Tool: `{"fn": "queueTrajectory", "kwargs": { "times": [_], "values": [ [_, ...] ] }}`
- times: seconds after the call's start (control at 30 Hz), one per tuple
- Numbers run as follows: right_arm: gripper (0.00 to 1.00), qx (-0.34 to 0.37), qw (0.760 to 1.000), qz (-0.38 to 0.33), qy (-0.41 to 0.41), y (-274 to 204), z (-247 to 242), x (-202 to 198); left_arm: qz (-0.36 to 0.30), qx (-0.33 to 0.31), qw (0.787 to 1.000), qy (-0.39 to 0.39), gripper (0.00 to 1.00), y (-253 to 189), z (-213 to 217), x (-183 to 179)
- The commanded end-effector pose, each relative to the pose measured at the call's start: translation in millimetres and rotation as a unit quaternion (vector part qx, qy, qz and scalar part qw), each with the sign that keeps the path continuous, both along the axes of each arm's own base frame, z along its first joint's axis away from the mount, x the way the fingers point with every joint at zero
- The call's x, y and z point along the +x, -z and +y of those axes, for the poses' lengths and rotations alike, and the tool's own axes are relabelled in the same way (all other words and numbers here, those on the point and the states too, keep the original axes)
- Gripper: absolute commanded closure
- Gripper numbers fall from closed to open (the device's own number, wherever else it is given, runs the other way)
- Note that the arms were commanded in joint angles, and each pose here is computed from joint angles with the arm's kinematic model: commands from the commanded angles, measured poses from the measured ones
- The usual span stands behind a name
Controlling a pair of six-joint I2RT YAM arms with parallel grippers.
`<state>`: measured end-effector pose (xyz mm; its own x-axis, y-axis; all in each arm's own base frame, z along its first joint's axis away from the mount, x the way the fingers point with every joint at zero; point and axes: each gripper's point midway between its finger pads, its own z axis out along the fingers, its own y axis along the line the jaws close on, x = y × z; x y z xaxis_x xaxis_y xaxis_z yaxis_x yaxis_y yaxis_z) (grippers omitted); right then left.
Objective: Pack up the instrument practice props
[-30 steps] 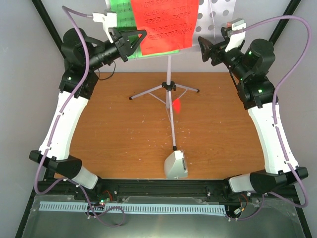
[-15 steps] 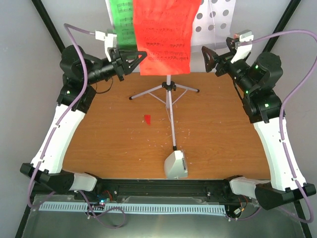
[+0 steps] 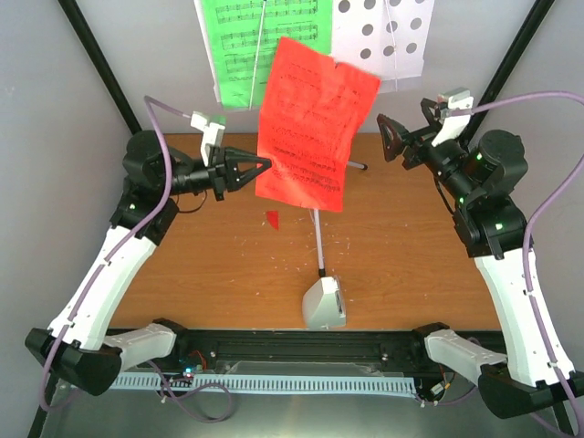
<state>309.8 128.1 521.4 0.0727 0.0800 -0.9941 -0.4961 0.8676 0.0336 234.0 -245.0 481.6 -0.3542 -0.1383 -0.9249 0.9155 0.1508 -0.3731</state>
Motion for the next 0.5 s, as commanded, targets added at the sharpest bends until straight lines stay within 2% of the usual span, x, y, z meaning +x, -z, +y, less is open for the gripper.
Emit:
{"fn": "queueTrajectory", "kwargs": {
  "times": [0.0,0.23,0.47],
  "values": [
    [0.00,0.008,1.000,0.008,0.008,9.5,-5.0,-8.0,-0.006,0.000,1.000,0.019,1.00,12.7,4.4,-18.2],
    [0.00,0.013,0.999,0.039,0.037,54.9,-16.6,-12.7,0.093,0.025,0.995,0.016,1.00,96.3,4.2,-15.3],
    [0.00,0.025,0.995,0.080,0.047,112.7,-21.6,-17.2,0.186,0.048,0.981,-0.038,1.00,187.6,12.4,-9.4]
  ]
}}
